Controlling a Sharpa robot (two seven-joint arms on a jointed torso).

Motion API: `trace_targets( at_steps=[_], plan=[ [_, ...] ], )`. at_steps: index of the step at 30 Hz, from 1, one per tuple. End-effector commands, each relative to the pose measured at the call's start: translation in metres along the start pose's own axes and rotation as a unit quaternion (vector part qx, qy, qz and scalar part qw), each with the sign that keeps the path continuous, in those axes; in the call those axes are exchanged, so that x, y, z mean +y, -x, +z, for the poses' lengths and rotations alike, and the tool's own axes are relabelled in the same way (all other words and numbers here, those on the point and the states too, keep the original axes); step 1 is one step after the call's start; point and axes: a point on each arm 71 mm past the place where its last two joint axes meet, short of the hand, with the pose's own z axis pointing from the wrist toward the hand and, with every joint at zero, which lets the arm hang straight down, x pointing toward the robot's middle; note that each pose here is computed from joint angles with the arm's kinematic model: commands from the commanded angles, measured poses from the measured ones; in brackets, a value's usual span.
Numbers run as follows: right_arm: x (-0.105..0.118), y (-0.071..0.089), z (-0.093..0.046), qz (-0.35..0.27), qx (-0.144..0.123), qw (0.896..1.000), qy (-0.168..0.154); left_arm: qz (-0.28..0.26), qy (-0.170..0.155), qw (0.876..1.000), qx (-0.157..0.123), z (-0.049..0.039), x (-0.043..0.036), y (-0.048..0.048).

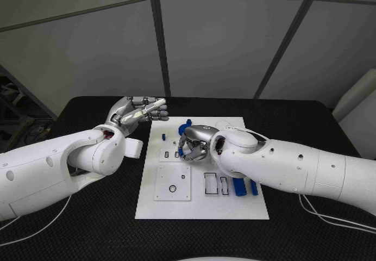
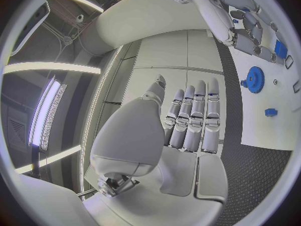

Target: Assemble the parts on the task board

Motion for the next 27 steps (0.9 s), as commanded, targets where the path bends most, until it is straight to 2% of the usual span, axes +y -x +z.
trace_targets(
  at_steps=[1, 20, 27],
  plan=[
    [-0.0017, -0.0050, 0.0000, -0.007, 0.017, 1.000, -0.008, 0.000, -0.003, 1.000, 0.008, 0.0002, -0.0013, -0.0013],
    [-0.0020, -0.0053, 0.0003, -0.008, 0.019, 1.000, -0.010, 0.000, -0.002, 1.000, 0.007, 0.0000, -0.0012, -0.0006],
    [-0.0016, -0.0040, 0.0002, -0.006, 0.010, 1.000, -0.008, 0.000, -0.001, 1.000, 0.007, 0.0000, -0.0010, -0.0003]
  ],
)
